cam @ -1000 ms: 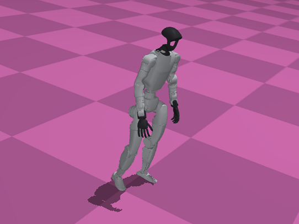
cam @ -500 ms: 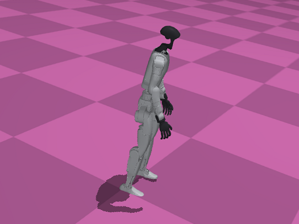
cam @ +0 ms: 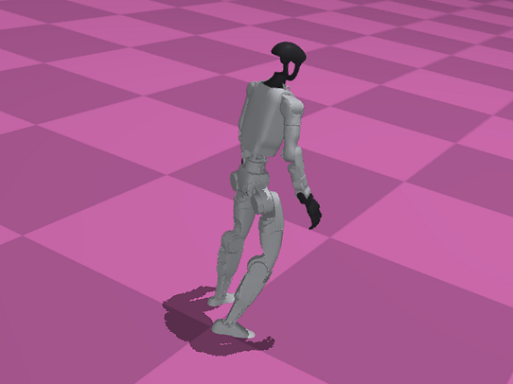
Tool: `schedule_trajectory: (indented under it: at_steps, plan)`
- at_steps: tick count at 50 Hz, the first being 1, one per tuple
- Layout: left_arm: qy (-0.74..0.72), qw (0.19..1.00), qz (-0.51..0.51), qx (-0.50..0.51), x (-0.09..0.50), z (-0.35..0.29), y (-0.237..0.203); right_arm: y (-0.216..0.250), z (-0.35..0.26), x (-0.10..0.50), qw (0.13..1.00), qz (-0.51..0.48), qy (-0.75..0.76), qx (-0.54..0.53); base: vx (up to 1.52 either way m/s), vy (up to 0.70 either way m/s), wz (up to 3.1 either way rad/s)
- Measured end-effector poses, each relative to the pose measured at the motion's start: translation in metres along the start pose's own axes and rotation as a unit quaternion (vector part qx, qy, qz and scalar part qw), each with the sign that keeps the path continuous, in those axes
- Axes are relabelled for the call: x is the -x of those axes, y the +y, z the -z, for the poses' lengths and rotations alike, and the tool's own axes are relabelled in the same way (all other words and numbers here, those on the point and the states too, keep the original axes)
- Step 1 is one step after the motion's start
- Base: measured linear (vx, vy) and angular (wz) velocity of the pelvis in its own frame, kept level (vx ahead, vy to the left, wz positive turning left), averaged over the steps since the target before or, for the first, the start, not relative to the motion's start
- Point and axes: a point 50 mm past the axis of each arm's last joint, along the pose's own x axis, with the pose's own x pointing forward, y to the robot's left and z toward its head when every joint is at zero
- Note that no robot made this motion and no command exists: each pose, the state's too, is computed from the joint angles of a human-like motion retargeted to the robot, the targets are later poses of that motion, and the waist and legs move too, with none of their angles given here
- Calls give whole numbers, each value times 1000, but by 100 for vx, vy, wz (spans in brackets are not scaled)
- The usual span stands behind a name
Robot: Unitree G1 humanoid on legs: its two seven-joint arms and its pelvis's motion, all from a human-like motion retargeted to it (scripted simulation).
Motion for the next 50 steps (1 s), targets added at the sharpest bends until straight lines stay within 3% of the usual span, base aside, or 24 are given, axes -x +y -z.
schedule_trajectory:
  at_steps: [18,30,50]
  plan:
    - [-41,999,-21,-2,5,-2,-3,8,7,7,1000,1,-4,7,3,-8,146]
    - [-89,996,-26,-4,0,-49,6,-1,9,0,997,-20,17,68,-10,-13,159]
    - [32,999,8,21,2,14,-4,-12,-10,-5,1000,14,-11,-3,-4,6,136]
